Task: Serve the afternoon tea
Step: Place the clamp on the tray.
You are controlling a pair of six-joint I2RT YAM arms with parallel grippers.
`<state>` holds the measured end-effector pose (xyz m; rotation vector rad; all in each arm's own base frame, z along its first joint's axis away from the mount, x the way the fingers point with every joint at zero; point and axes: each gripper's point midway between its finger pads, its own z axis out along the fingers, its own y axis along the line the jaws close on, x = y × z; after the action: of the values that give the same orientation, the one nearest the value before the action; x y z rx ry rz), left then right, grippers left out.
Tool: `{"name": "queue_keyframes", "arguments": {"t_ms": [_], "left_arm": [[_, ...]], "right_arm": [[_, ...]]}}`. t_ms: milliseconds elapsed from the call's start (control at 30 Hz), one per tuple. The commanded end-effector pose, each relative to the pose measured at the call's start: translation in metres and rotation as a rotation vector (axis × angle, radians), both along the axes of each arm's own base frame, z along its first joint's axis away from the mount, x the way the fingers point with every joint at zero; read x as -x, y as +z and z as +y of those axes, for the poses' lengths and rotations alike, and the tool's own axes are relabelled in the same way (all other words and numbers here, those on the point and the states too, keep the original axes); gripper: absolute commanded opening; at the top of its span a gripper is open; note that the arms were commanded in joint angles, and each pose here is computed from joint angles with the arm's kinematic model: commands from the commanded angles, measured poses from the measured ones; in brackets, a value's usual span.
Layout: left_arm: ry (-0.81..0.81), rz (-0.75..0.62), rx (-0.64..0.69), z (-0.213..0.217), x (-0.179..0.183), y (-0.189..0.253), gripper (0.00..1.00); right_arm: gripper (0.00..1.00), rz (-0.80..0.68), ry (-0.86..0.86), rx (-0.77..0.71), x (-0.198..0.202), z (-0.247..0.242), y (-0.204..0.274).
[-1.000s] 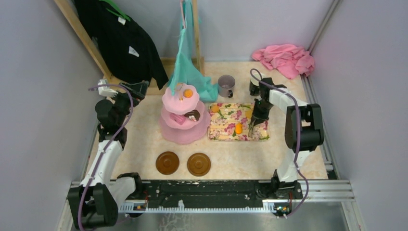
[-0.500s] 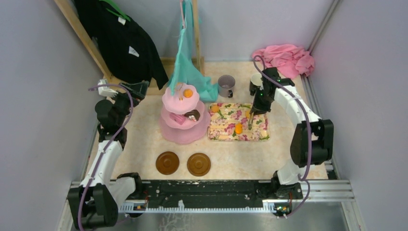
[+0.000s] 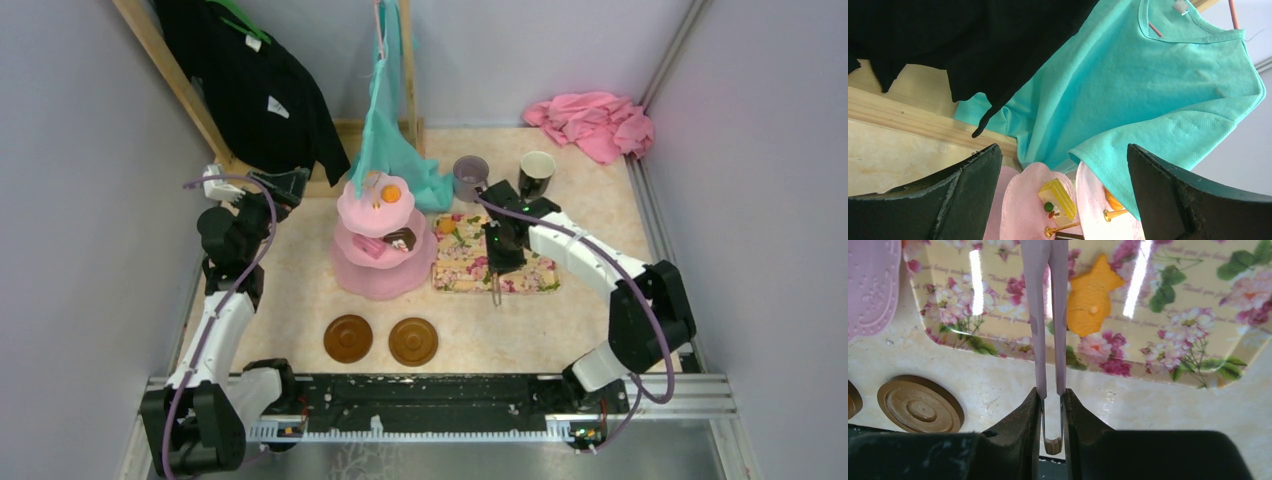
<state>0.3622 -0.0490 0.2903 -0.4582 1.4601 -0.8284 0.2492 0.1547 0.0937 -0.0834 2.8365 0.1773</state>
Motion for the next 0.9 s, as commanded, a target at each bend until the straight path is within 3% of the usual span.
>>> {"name": "queue_keyframes", "arguments": {"t_ms": [0,433,867], "left_arm": [[-0.001,-0.053,-0.019,0.001,0.001,0.018,0.99],[0.009,-0.036,-0.024,0.003,-0.003,0.012,0.99],[0.001,-0.032,-0.022,0.002,-0.003,0.010,0.99]], "right_arm": [[0.09,-0.090,0.019,0.000,-0.018,0.023,-0.006],[0.15,-0.045,0.112,0.032,-0.030,0.057,-0.051],[0.43,-0.118,0.129,0.033,-0.032,0.060,-0.046]]}}
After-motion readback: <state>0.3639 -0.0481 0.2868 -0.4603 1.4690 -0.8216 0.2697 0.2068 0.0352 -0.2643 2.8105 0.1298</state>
